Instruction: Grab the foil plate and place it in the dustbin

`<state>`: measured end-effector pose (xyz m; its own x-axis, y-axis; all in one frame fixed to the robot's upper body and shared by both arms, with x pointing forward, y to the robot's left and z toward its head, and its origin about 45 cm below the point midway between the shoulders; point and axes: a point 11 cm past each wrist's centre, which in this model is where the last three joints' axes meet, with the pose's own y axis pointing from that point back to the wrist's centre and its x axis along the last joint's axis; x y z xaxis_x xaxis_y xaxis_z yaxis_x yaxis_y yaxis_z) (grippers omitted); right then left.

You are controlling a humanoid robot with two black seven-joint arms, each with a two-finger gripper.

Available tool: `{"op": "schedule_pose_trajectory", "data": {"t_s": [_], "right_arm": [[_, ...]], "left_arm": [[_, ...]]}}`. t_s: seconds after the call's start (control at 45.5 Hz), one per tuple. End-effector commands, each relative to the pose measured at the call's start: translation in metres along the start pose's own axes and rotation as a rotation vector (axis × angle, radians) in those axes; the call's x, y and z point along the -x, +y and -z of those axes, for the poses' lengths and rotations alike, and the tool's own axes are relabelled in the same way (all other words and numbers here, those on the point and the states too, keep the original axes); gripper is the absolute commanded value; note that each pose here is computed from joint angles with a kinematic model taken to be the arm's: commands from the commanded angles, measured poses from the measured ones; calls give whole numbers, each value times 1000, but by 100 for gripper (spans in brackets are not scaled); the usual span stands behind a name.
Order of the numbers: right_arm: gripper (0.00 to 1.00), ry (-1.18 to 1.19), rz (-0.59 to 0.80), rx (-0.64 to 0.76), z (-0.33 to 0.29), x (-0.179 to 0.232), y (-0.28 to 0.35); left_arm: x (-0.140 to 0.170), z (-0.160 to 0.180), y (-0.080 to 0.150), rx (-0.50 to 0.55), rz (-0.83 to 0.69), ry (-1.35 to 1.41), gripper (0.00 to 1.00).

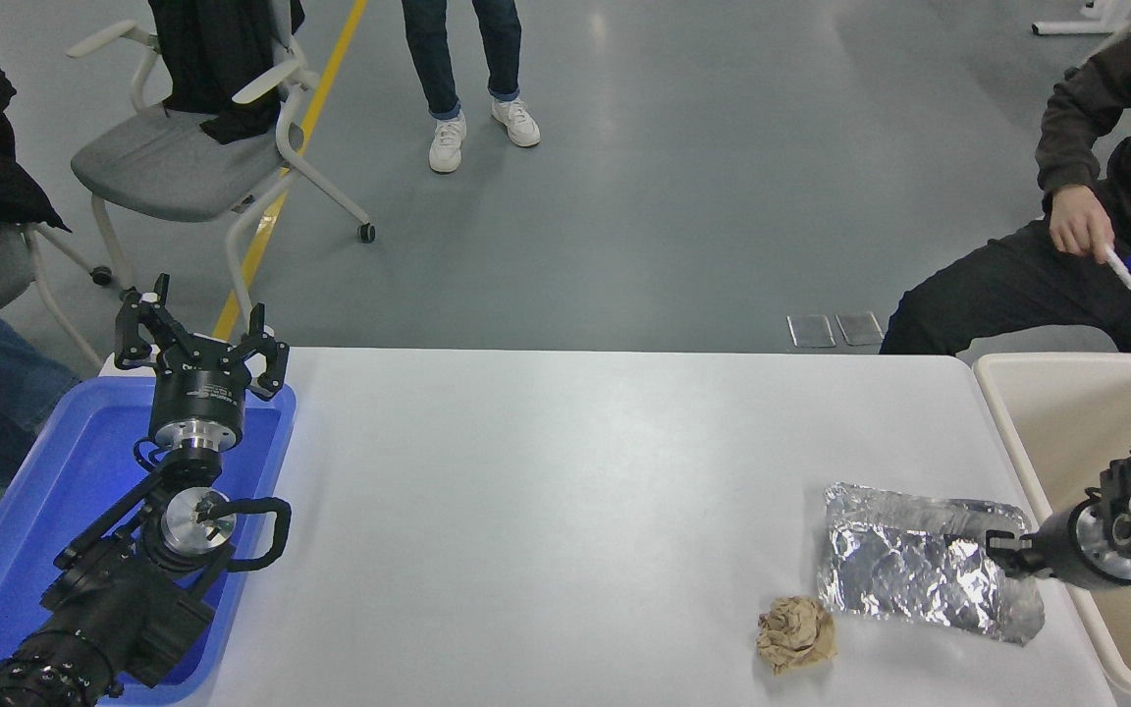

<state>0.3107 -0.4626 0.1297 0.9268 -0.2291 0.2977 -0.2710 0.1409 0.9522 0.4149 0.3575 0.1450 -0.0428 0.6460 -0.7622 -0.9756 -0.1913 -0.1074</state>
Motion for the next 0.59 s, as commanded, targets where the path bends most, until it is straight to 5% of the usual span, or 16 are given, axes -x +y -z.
{"op": "schedule_pose_trajectory", "data": {"t_s": [0.0, 0.571], "right_arm": [[0, 36, -73, -10, -1, -45, 71], [0, 214, -222, 116, 25, -116, 265]], "left_arm": [[0, 0, 0, -2, 2, 0, 99], [0, 0, 0, -2, 0, 0, 99]]}}
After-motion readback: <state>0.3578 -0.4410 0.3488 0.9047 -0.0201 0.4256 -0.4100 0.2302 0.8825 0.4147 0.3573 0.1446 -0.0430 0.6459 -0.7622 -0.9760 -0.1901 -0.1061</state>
